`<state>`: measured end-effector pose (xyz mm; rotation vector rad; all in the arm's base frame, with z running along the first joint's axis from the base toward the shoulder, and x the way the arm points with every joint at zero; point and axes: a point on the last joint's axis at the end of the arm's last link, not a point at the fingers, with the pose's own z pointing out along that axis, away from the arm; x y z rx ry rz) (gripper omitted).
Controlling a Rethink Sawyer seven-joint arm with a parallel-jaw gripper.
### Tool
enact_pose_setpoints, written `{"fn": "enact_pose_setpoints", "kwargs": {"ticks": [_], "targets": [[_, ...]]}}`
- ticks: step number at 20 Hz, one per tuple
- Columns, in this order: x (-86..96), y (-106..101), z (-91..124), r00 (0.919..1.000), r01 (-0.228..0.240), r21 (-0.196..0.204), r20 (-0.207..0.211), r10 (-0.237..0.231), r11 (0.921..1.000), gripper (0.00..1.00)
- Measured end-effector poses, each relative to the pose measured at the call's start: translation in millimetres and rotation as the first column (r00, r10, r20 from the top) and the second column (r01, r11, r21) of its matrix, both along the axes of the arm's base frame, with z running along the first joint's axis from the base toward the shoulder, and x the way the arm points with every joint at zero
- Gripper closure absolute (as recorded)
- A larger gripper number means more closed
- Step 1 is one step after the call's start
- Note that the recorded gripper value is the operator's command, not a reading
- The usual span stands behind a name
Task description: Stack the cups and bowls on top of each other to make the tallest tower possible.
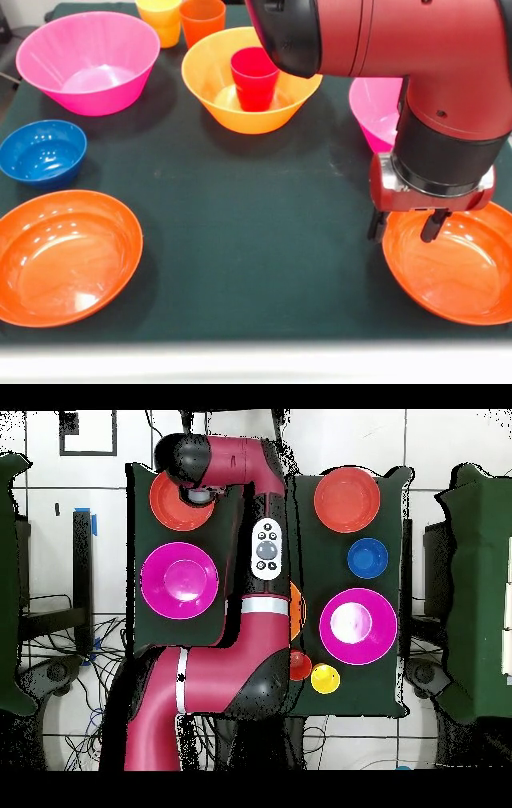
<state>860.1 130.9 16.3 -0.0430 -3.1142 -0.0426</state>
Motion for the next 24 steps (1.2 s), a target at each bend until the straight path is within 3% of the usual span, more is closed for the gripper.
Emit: {"fn": "enact_pose_setpoints", "kwargs": {"ticks": [15,24], "targets": [[-0.5,0,12,0.9999,0.012,0.019,-0.012,-0.012,0.9998,0.00],[-26.1,-15,34,0.9937,0.022,-0.025,-0.109,-0.024,0.9995,0.00]]}}
